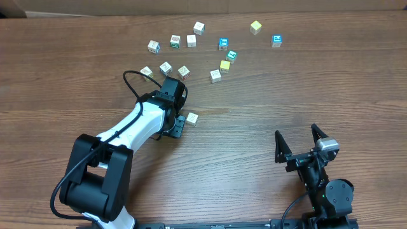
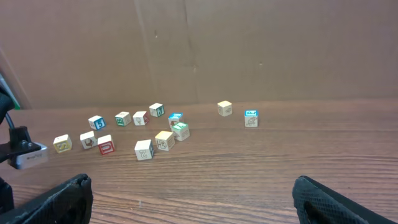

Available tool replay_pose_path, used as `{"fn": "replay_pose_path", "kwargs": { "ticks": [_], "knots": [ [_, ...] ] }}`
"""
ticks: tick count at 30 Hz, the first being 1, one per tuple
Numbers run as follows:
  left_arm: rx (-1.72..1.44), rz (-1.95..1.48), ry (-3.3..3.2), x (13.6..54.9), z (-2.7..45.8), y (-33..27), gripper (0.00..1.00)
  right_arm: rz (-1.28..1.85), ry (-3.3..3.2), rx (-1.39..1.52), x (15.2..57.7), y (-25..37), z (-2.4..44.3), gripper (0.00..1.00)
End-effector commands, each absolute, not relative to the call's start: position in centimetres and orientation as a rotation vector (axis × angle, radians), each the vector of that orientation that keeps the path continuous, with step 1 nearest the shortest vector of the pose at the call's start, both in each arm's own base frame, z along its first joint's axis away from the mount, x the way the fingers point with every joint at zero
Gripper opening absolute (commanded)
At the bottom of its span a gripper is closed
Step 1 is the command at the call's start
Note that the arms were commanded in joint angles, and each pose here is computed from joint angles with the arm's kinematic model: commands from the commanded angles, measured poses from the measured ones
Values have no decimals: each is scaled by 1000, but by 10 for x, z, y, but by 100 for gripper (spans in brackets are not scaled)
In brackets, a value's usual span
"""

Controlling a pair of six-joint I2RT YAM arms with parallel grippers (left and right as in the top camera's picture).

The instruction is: Form a circle

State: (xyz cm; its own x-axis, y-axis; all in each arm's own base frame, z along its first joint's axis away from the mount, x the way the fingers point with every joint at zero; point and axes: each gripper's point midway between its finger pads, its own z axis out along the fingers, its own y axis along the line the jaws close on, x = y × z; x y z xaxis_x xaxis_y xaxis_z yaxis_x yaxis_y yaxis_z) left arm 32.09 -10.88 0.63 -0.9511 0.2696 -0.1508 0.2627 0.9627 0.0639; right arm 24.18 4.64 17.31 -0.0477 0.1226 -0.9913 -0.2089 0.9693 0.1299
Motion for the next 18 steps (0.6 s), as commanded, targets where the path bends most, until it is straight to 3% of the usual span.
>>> {"fn": "replay_pose_path", "kwargs": {
  "ticks": [1,10,18],
  "knots": [
    [443,52,2963,320,6,-112,34,266,1595,-70,242,46,171,100],
    [561,60,2943,320,6,-112,21,266,1595,-70,242,46,171,100],
    [669,-41,2921,319,6,-125,25,266,1595,-70,242,46,171,100]
  ]
}}
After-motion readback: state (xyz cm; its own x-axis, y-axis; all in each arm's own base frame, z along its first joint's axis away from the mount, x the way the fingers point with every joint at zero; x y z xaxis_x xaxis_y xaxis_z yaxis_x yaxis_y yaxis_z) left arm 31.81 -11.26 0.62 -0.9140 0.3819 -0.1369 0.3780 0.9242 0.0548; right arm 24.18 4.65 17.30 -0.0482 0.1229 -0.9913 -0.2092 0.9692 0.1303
